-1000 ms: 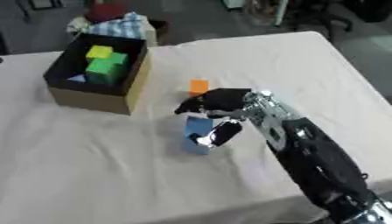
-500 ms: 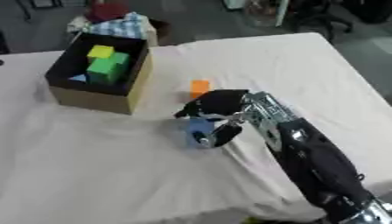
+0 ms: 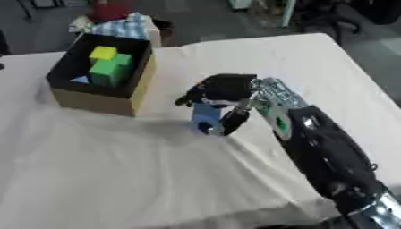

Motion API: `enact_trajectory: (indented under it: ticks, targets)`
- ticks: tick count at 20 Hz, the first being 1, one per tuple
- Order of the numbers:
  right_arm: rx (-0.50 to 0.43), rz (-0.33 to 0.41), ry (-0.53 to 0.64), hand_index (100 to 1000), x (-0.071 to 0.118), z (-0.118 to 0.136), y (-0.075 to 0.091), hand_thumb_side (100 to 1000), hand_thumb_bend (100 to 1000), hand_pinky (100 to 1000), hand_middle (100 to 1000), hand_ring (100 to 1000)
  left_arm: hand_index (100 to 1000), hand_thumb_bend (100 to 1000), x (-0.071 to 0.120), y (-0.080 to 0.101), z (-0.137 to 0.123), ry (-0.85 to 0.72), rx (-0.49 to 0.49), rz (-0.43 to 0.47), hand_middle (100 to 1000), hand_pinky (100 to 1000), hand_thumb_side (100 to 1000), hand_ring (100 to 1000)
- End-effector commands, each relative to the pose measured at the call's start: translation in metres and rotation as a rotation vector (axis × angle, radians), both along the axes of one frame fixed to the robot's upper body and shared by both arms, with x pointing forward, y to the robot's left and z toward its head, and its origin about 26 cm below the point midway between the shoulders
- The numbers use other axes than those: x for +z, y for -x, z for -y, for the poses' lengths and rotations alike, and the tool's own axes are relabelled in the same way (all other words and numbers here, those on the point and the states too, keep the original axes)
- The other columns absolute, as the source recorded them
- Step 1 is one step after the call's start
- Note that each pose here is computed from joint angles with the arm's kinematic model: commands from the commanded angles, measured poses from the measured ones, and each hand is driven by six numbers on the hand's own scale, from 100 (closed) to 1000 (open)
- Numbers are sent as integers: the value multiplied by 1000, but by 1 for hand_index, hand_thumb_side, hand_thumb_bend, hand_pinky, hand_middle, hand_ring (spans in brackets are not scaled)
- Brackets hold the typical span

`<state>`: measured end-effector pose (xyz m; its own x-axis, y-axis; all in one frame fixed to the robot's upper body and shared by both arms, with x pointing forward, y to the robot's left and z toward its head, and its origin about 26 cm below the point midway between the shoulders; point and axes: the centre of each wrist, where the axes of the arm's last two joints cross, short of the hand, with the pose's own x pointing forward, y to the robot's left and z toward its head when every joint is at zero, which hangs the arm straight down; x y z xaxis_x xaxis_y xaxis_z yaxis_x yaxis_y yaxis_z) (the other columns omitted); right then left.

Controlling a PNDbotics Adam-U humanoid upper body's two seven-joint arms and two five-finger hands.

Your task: Pick up objects on the table and place them in the box.

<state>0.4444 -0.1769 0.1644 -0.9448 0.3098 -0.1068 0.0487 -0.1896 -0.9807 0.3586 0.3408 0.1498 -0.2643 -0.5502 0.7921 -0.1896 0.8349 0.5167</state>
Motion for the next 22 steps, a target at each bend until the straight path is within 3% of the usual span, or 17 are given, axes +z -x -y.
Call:
enact_trajectory:
  ticks: [1, 7, 11, 22]
  targets:
    - [93, 27, 86, 958, 37, 17, -9, 205, 100, 755, 713, 622, 879, 100, 17, 3, -1, 1, 2, 64, 625, 856, 766, 621]
    - [39, 32, -17, 958, 70, 29, -29, 145, 100, 756, 718, 618, 879, 100, 28, 8, 16, 43, -40, 142, 622, 852, 754, 619]
    - [-3, 45, -65, 958, 79, 22, -41, 131, 100, 756, 718, 614, 882, 100, 31, 13, 32, 74, -87, 174, 621, 849, 750, 618]
    - [-122, 58, -153, 961, 53, -13, -55, 100, 100, 756, 729, 613, 883, 103, 36, 29, 68, 166, -195, 241, 617, 852, 743, 614]
